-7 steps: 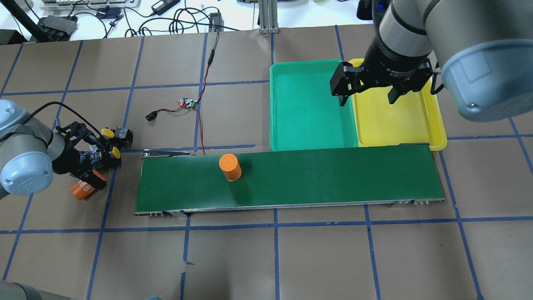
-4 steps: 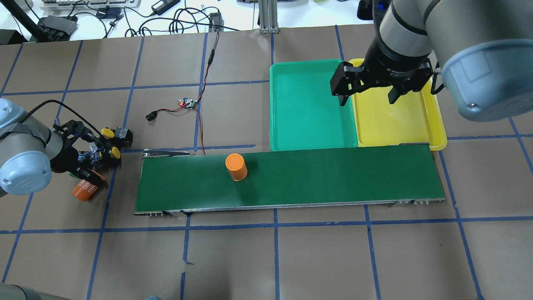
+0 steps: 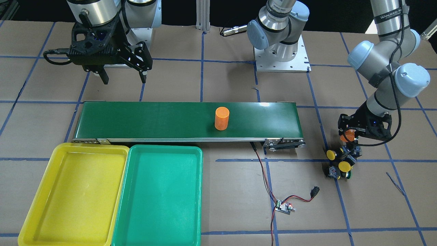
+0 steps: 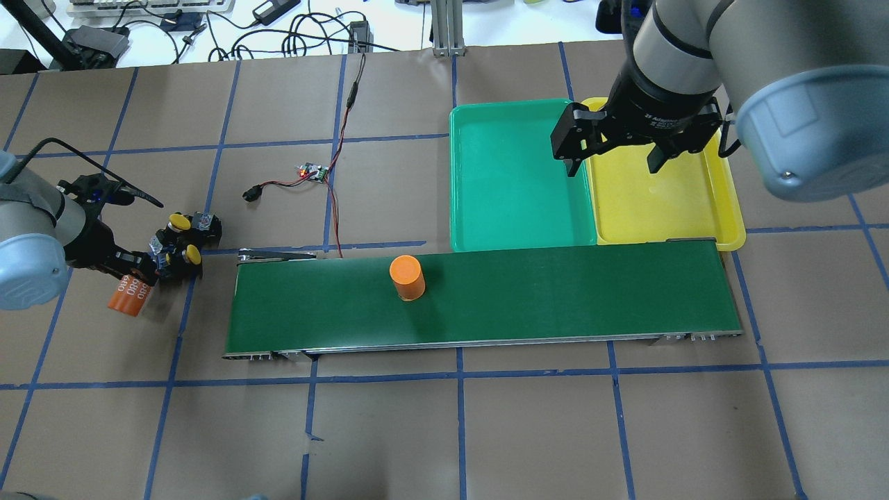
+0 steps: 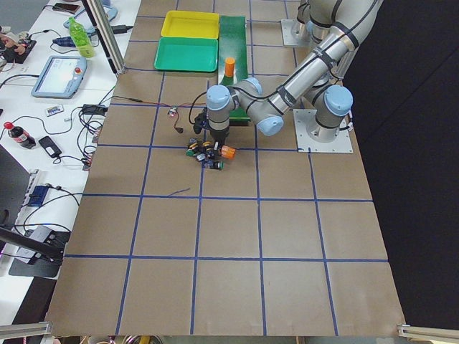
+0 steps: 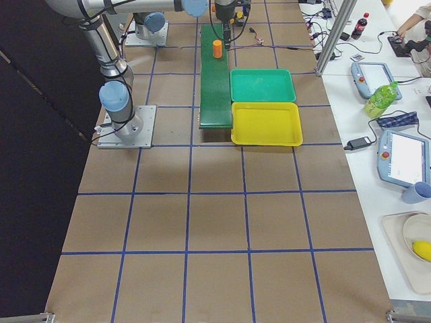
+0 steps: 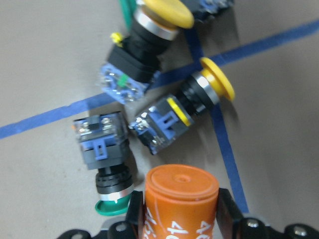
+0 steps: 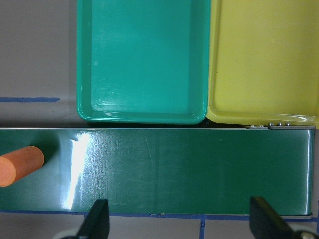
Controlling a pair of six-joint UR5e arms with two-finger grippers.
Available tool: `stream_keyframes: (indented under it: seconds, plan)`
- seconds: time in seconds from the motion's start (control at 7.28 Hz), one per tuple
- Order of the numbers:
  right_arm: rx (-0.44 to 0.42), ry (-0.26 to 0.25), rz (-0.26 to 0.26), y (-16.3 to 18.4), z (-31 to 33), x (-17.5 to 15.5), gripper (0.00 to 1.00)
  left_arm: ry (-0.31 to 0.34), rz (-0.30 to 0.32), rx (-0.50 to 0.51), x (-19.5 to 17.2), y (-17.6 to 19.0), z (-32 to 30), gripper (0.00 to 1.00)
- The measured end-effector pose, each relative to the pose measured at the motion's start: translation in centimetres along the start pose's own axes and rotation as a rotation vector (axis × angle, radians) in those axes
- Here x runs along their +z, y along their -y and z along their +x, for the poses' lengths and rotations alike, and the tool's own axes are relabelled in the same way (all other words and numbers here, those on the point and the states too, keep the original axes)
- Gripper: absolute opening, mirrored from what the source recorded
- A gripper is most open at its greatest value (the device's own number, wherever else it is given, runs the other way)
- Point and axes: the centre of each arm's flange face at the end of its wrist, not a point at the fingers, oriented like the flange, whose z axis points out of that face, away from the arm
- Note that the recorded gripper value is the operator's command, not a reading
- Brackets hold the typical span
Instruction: Sort buttons by color to trays
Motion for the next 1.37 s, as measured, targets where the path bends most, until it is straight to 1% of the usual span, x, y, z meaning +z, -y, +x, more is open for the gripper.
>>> stream_keyframes:
  seconds: [0.27, 0.55, 0.82, 0.96, 1.1, 1.37]
  plan:
    - [-0.001, 0.0, 0.0, -0.1, -0.1, 0.0, 1.0, 0.006, 0.019, -0.256, -1.0, 0.6, -0.1, 0.0]
    - [-0.004, 0.0, 0.002, -0.1, -0.2, -0.1, 1.0, 0.016, 0.051, -0.456, -2.6, 1.8, 0.1, 0.0]
    - [-0.004, 0.0, 0.0, -0.1, -0.2, 0.0, 1.0, 0.019, 0.098, -0.798, -4.8, 3.6, 1.8, 0.0]
    - [-0.004, -0.001, -0.002, -0.1, -0.2, 0.1, 1.0, 0.009, 0.111, -0.927, -5.4, 4.3, 4.0, 0.0]
    - [-0.003, -0.001, -0.003, -0.1, -0.2, 0.1, 1.0, -0.003, 0.121, -1.01, -5.9, 5.0, 6.6, 0.0]
    - [-0.001, -0.001, -0.005, -0.2, -0.3, 0.2, 1.0, -0.029, 0.136, -1.145, -6.8, 5.8, 13.6, 0.0]
